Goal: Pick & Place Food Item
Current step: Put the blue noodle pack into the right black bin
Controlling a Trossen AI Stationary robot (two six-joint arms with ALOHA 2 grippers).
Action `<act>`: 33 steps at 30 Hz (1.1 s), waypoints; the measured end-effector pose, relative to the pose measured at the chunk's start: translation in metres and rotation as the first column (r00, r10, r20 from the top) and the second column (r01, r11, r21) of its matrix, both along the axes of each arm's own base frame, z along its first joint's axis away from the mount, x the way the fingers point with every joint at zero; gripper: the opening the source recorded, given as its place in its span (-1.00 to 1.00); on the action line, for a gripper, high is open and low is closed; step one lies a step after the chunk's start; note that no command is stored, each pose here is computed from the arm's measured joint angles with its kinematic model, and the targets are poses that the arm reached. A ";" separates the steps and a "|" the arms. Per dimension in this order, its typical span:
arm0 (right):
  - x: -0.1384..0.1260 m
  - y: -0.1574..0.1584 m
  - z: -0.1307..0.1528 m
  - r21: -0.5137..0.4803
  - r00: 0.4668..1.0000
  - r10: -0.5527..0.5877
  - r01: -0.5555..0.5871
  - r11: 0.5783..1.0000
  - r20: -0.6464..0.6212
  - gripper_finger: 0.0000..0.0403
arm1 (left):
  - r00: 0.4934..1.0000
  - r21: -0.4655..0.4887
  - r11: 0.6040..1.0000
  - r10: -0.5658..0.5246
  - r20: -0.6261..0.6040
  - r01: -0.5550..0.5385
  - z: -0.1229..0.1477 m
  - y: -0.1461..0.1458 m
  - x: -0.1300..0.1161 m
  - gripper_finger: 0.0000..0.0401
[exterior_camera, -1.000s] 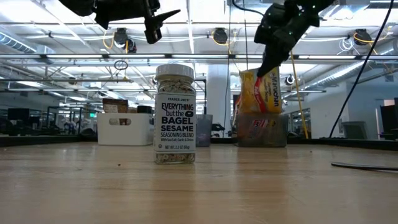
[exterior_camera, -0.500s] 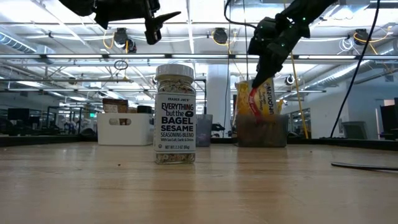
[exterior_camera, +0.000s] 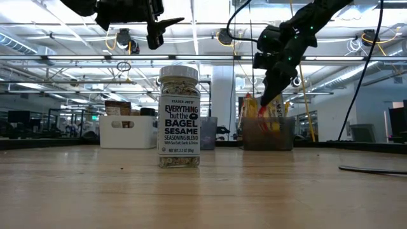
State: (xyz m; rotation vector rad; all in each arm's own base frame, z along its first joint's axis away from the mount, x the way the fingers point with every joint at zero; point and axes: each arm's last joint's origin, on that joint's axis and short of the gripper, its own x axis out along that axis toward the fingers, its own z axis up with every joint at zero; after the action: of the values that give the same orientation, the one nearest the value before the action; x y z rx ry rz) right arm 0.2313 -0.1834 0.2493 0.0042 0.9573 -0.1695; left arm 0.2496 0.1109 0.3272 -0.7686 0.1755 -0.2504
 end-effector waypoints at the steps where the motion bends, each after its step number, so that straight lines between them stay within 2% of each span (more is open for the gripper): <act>1: 0.001 0.002 -0.001 -0.011 1.000 0.010 -0.010 1.000 -0.011 -1.00 | 1.000 0.003 1.000 0.003 -0.004 -0.003 -0.001 0.000 0.000 0.25; 6: 0.006 0.011 -0.006 -0.064 0.997 0.046 -0.049 0.997 -0.058 -1.00 | 1.000 0.007 1.000 0.022 -0.009 -0.022 -0.001 0.001 0.000 0.25; 15: 0.007 0.010 -0.005 -0.103 0.997 0.048 -0.054 0.993 -0.063 -1.00 | 1.000 0.009 1.000 0.023 -0.008 -0.023 -0.001 0.000 0.000 0.25; 27: 0.007 0.009 -0.005 -0.092 0.998 0.027 -0.032 0.995 -0.058 -1.00 | 1.000 0.006 1.000 0.023 -0.009 -0.023 -0.001 0.000 0.000 0.25; 33: 0.007 0.009 -0.005 -0.091 0.998 0.024 -0.029 0.995 -0.056 -0.85 | 1.000 0.006 1.000 0.023 -0.009 -0.023 -0.001 0.000 0.000 0.25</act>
State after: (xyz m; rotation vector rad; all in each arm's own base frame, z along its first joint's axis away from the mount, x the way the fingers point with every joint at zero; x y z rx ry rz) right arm 0.2382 -0.1741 0.2439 -0.0984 1.0035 -0.1899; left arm 0.2498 0.1113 0.3261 -0.7661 0.1759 -0.2245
